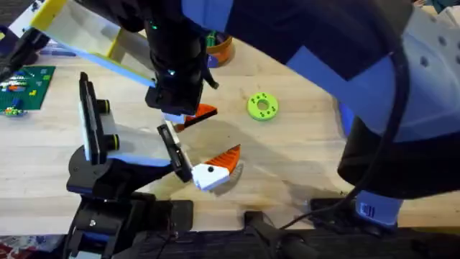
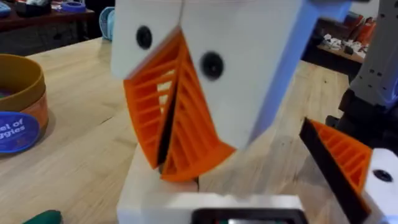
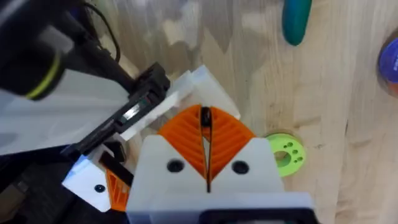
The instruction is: Pick up the gripper from the table and insert it into the empty holder that is missing its gripper. Then pick up a screw, insert it into the mounting hole, and use the screwdriver to tighten it. Finally, clean up the table by picking up the vegetable and placing it into the bucket.
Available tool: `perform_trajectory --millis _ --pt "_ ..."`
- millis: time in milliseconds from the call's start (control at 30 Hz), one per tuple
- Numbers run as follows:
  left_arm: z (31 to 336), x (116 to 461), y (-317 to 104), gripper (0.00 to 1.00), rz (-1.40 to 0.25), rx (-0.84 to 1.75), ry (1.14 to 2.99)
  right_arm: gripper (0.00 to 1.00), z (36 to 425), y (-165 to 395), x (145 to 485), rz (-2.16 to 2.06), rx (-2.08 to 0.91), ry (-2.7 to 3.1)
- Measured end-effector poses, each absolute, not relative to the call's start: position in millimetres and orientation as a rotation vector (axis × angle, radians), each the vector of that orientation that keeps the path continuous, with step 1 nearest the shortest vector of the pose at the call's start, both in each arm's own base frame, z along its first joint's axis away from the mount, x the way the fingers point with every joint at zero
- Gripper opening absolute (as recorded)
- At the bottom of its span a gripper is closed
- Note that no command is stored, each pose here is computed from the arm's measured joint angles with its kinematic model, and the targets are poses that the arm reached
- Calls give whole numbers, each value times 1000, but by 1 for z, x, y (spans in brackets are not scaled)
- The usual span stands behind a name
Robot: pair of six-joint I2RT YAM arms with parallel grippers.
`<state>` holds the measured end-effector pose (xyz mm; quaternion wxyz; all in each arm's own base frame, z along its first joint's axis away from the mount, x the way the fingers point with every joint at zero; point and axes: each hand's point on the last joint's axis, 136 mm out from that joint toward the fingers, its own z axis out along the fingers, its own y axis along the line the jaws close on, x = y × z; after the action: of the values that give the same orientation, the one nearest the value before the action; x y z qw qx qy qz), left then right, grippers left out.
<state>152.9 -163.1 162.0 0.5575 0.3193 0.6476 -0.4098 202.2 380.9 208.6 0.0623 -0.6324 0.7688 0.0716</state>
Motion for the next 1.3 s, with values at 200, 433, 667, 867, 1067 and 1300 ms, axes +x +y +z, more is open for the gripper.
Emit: perform_trajectory --millis 200,433,667,867,1067,1300 --pt "162 153 -163 990 -967 753 1528 3 209 381 202 217 -1911 2324" --pt "162 153 -163 990 -967 753 1528 3 209 381 202 217 -1911 2324" --pt "162 153 -163 990 -967 754 1528 67 209 381 202 217 -1909 2326" --pt "162 153 -163 990 -970 751 1530 986 209 373 214 166 -1883 2338" --pt "162 153 -163 990 -970 751 1530 995 209 373 214 164 -1884 2338" --pt "162 153 -163 990 -969 751 1529 995 212 371 213 165 -1882 2339"
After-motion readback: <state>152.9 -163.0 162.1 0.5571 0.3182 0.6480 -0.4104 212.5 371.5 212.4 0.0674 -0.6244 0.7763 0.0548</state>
